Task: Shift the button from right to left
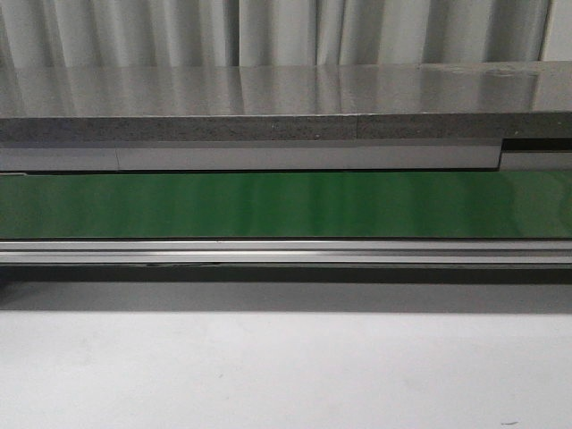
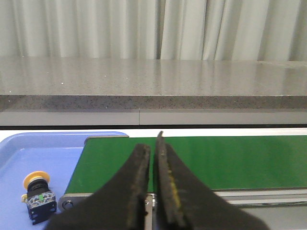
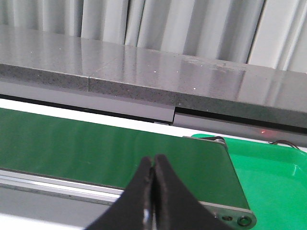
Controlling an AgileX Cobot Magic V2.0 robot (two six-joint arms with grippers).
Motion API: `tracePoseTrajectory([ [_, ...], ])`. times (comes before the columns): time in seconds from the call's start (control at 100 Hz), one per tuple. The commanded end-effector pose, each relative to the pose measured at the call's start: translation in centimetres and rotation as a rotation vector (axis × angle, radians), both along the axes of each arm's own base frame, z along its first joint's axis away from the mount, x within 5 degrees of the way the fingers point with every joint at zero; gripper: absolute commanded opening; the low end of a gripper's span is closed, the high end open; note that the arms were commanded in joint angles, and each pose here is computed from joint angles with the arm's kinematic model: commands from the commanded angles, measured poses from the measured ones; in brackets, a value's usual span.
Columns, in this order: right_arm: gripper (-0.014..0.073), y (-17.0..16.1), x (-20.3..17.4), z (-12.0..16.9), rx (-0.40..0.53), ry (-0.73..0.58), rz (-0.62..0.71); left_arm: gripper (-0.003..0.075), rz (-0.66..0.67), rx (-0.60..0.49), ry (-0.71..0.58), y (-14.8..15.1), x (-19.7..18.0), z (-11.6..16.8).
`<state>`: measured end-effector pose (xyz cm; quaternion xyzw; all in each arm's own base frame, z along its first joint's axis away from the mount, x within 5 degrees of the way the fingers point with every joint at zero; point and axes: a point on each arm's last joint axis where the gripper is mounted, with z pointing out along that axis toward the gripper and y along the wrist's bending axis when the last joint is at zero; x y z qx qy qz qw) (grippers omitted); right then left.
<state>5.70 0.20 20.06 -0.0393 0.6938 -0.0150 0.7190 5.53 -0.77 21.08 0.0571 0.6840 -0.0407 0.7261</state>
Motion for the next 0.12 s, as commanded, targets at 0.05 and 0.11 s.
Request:
tracePoseTrajectory([
  [0.05,-0.0059,0.04,-0.22,0.90,-0.004,-0.105,0.004,0.0005,-0.013,-0.021,-0.067,-0.06,-0.16,-0.47],
  [0.11,-0.0059,0.04,-0.22,0.90,-0.004,-0.105,0.004,0.0005,-0.013,-0.021,-0.067,-0.06,-0.16,-0.47],
])
